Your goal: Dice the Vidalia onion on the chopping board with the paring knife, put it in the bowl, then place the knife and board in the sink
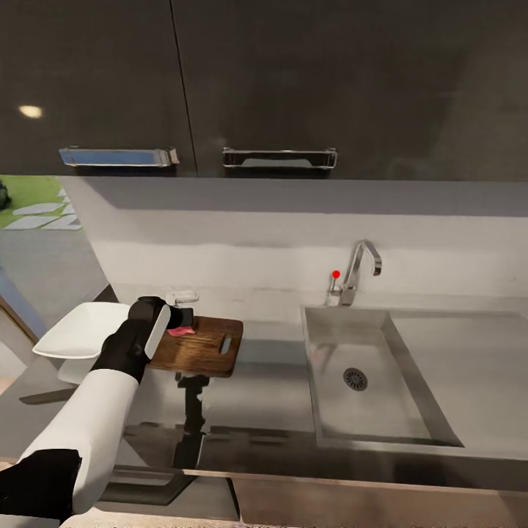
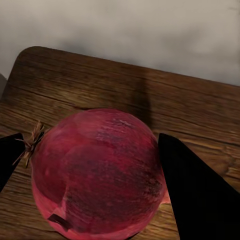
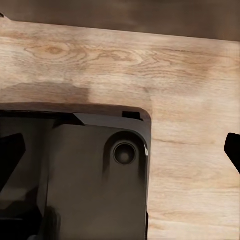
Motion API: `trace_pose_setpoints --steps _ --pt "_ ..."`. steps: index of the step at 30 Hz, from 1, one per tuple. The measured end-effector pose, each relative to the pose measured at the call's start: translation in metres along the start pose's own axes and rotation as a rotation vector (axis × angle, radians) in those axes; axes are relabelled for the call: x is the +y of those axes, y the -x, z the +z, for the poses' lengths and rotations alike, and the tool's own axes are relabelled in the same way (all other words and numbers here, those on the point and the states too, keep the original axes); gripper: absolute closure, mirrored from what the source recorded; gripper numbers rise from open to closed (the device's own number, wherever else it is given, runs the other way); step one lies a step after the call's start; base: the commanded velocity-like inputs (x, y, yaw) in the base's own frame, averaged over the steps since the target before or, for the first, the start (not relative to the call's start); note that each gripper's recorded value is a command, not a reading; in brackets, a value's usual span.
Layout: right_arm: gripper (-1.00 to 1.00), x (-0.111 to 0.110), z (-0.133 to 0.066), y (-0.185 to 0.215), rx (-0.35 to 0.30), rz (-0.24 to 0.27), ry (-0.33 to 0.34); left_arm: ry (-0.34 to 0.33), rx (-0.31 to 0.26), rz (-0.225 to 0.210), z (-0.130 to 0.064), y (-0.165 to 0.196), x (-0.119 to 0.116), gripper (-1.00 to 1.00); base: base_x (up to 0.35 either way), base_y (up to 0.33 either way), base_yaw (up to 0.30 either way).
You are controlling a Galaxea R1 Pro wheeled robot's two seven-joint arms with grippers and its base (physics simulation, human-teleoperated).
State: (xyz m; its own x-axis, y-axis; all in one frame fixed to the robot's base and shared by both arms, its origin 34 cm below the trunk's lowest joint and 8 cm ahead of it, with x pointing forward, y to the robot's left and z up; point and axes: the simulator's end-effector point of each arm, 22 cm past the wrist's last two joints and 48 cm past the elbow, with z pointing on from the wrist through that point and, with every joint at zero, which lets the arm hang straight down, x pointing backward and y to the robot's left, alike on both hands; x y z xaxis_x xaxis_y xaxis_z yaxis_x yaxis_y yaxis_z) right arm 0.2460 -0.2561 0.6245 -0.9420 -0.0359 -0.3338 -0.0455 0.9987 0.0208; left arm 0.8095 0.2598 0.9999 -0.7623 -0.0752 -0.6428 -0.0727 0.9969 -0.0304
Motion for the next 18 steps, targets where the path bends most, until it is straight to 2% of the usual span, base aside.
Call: trace_pose_setpoints --steps 18 --pt "-1.0 0.0 0.0 -0.009 0.023 0.001 0.001 0.001 0.038 0.001 0.015 -0.017 0.0 1.0 0.0 0.0 0.0"
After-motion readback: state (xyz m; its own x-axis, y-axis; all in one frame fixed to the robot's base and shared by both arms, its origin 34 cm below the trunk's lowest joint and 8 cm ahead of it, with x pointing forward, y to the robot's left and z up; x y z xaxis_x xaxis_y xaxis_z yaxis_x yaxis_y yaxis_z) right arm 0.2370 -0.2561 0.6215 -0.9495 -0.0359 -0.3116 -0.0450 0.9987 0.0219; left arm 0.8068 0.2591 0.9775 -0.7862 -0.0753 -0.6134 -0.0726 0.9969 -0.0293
